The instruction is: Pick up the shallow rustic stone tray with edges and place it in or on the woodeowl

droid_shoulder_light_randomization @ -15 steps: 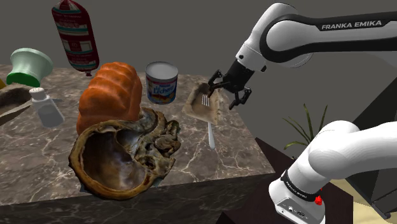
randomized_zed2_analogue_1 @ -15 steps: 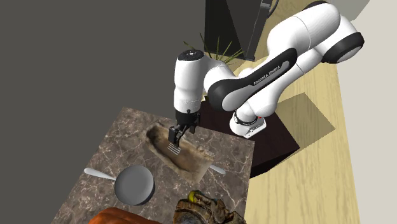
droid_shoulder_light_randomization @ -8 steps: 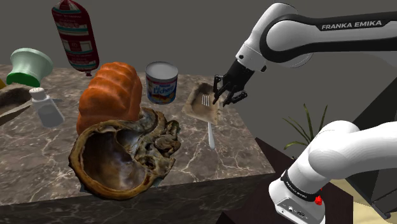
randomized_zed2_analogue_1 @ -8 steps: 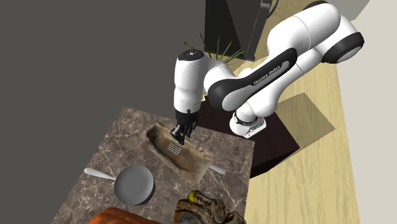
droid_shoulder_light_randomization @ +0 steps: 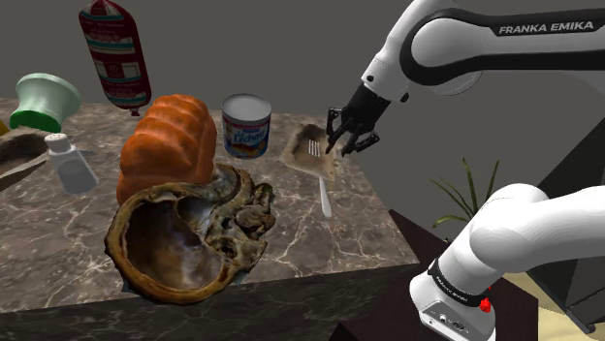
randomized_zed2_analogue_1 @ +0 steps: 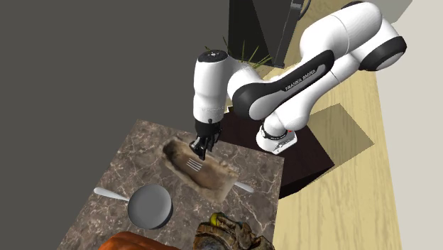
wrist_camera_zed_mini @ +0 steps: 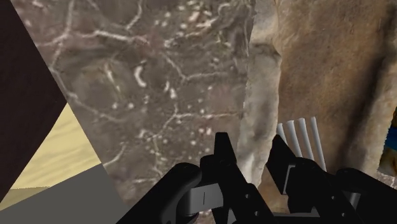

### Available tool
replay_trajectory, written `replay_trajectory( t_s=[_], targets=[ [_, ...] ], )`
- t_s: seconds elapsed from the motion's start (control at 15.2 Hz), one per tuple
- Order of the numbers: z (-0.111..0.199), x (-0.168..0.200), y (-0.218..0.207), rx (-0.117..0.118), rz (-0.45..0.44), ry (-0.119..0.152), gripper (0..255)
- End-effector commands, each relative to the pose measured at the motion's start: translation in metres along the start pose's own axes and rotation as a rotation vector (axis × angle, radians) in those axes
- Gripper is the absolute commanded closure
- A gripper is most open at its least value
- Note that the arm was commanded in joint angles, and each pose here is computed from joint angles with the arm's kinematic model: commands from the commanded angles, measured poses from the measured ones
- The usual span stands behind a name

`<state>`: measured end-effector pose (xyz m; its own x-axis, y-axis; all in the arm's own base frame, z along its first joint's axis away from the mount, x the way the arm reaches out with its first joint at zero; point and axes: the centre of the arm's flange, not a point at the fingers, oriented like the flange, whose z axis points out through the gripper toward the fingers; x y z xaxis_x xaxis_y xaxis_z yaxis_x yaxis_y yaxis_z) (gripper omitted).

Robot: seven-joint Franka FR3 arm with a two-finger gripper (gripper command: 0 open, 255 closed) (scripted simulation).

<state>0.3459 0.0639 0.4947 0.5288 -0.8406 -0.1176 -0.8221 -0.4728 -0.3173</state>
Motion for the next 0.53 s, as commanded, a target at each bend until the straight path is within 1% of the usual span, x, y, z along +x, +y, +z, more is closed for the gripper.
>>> replay_trajectory(
  t_s=[0.0, 0.46],
  targets=[
    [-0.009, -0.002, -0.003, 0.0, 0.0, 0.0, 255],
    [-0.044, -0.006, -0.015, 0.0, 0.0, 0.0, 255]
  ],
)
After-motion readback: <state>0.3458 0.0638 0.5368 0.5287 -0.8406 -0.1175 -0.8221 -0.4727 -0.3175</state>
